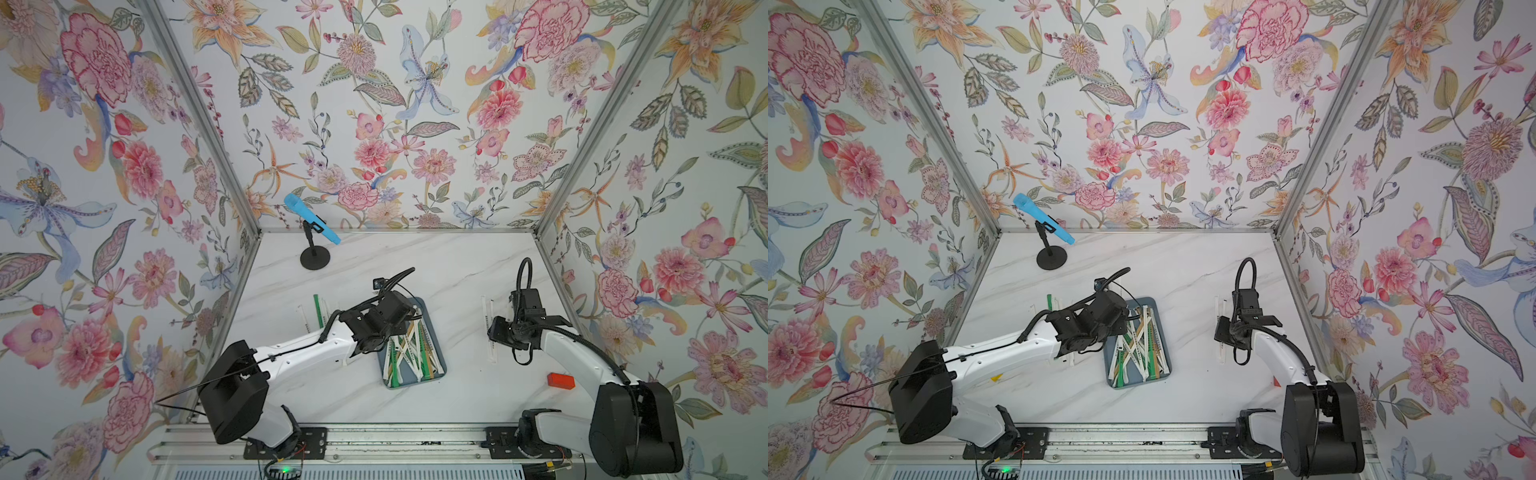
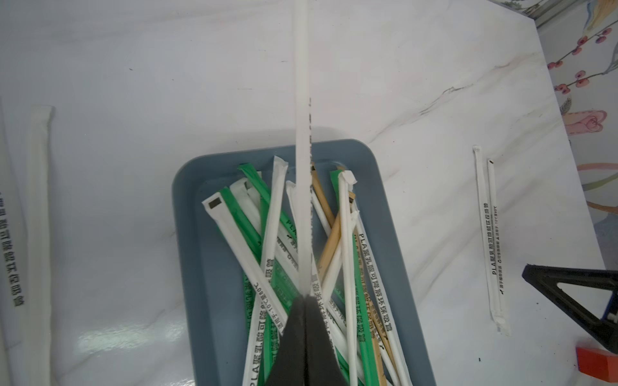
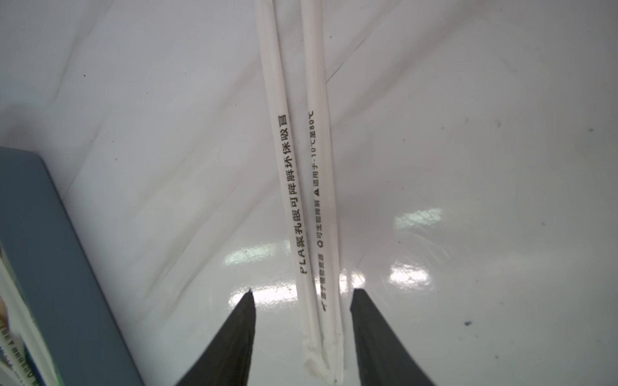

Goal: Put the straws into the storage box
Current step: Place the straw in the storage box.

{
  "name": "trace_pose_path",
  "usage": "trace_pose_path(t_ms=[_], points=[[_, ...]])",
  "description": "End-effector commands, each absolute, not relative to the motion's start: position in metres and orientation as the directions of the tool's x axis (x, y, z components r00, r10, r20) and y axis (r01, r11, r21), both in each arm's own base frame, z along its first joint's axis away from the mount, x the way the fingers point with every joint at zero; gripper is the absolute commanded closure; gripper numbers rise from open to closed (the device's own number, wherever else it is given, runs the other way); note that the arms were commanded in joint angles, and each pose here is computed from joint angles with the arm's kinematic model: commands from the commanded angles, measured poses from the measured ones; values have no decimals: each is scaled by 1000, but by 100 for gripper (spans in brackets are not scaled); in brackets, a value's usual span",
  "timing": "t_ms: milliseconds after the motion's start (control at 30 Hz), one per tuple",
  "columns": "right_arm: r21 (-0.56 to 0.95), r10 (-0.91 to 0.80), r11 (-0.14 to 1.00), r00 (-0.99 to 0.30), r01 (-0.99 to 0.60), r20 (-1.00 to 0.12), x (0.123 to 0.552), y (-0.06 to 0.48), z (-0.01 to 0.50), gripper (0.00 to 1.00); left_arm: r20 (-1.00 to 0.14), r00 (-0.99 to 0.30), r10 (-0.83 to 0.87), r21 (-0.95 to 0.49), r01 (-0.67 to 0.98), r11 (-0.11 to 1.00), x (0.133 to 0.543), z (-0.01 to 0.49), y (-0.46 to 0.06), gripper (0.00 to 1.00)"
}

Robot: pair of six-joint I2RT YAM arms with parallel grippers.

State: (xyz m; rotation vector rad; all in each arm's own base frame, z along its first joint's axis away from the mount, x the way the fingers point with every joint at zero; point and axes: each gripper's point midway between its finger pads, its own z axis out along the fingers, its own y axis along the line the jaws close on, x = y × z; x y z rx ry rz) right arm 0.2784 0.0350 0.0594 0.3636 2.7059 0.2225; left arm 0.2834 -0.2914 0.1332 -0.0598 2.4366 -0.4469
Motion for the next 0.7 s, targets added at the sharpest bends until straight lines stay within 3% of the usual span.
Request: trace_pose_path(t_ms=[0,300,667], points=[[130,253,967,-884,219,-394,287,21,64,56,-578,-808,-115,-350,118,929,280,115,-315,100],[31,249,966,-895,256,-370,292,4,44,58,-551,-834,-33,-309,167,936,273,78,-322,100],[90,282,959,-885,268,-371,304,3,38,61,-497,-867,-8,-327,179,928,255,51,-324,100]])
